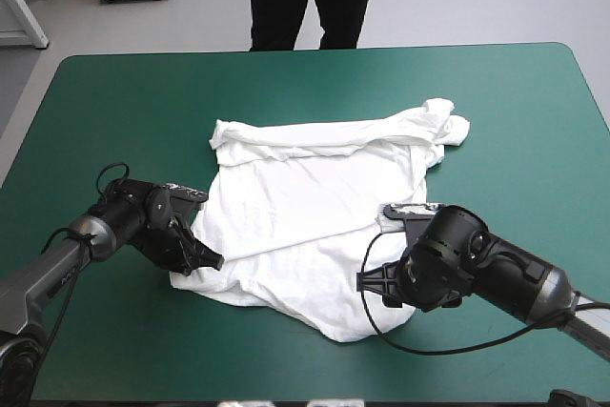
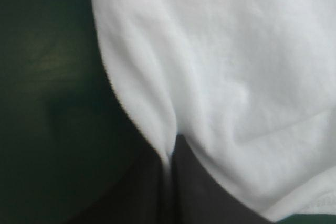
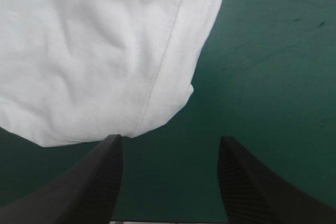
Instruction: Fold the cloth
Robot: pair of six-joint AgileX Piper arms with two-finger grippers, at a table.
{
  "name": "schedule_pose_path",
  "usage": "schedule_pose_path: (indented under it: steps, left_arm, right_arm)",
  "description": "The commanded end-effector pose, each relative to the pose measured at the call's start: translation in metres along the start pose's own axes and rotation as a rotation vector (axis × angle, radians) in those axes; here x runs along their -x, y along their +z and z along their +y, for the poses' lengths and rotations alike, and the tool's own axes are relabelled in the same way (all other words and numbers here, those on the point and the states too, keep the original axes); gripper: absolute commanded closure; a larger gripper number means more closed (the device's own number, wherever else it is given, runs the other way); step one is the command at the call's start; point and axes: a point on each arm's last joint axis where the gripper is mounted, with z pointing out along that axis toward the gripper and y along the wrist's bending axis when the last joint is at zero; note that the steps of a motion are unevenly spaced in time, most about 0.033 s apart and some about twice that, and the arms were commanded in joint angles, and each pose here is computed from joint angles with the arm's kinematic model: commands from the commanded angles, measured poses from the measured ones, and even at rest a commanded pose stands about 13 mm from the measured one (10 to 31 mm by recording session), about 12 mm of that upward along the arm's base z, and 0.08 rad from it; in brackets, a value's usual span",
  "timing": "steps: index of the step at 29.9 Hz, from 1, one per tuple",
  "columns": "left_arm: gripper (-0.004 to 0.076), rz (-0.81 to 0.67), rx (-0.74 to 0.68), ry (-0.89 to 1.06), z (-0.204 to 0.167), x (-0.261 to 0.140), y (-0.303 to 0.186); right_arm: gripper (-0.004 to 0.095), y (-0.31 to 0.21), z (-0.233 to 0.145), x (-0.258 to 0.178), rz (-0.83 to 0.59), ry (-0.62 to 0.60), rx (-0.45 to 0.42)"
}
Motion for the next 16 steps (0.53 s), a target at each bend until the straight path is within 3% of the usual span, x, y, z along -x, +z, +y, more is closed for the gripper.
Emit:
schedule_pose_path:
  steps: [1,16]
  left_arm:
    - [0.0727,-0.025,0.056,0.042,0.005,0.002,-0.001]
    - [0.0727,-0.025,0.056,0.042,0.005,0.002,-0.001]
  right_arm:
    - [0.0393,-0.001,-0.004,-0.003,-0.027,0.007,0.026]
    - [0.0394,0.057,-0.013,-0.012,-0.014,0.075,0.117]
